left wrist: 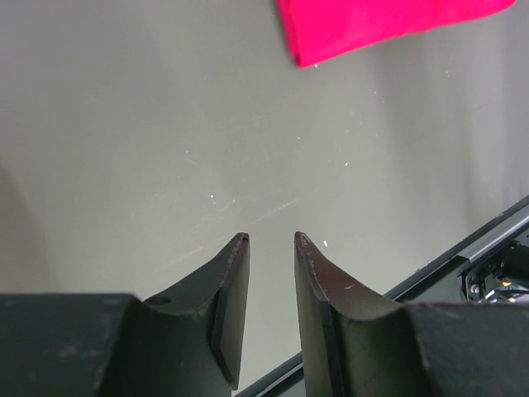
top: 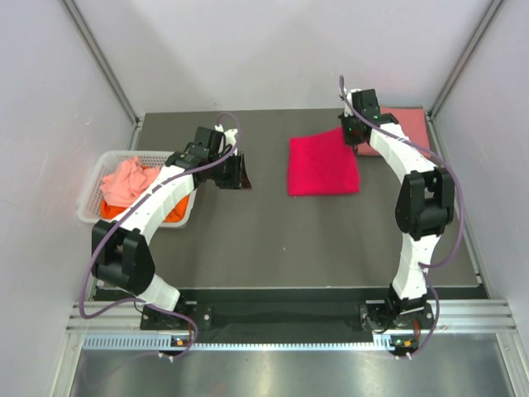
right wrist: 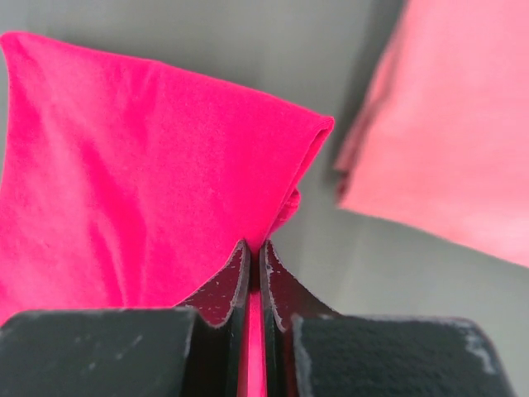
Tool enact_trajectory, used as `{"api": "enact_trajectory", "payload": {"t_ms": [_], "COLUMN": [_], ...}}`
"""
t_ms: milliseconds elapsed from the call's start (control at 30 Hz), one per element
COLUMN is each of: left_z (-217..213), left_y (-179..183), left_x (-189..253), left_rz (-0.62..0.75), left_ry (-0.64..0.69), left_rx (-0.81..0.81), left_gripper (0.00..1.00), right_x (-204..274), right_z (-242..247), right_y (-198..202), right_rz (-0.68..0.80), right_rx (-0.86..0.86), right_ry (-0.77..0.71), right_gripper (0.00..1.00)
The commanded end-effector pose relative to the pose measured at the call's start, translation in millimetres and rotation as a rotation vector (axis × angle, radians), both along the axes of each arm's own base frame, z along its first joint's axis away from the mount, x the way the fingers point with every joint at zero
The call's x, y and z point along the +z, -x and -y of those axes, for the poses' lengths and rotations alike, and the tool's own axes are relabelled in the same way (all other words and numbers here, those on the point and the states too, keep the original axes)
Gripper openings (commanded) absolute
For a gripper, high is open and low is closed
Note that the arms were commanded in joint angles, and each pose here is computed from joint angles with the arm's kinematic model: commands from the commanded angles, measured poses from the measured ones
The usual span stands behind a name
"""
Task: Fold and stack the t-shirts
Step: Neatly place the folded tshirt to the corner
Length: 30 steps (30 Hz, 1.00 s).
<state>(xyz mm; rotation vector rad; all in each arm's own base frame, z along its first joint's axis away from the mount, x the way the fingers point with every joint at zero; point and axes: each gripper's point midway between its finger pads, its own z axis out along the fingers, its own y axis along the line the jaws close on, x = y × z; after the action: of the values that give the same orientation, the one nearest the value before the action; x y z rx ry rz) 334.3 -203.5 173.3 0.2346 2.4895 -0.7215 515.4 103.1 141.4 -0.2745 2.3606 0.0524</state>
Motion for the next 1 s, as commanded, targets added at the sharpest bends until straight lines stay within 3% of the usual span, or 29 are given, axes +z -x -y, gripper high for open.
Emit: {"api": "enact_trajectory", "payload": {"t_ms": [0, 367, 967], "left_z": [-1, 9, 6], "left_y": [-4, 1, -1], "left_x": [17, 13, 8], "left_rz": [0.075, 0.042, 0.039], "left_ry": [0.014, 0.057, 0.039], "left_rx": [-0.008, -0.039, -0.029], "left_gripper": [0.34, 0.33, 0.33], "right_x": [72, 134, 178], "right_z": [25, 52, 98], "right_y": [-15, -23, -38], "right_rz": [0.168, 0.286, 0.377], "right_rx": [-0.047, -0.098, -0.142], "right_ry": [0.109, 0.136, 0.118], "right_gripper": [0.00, 0.00, 0.00]}}
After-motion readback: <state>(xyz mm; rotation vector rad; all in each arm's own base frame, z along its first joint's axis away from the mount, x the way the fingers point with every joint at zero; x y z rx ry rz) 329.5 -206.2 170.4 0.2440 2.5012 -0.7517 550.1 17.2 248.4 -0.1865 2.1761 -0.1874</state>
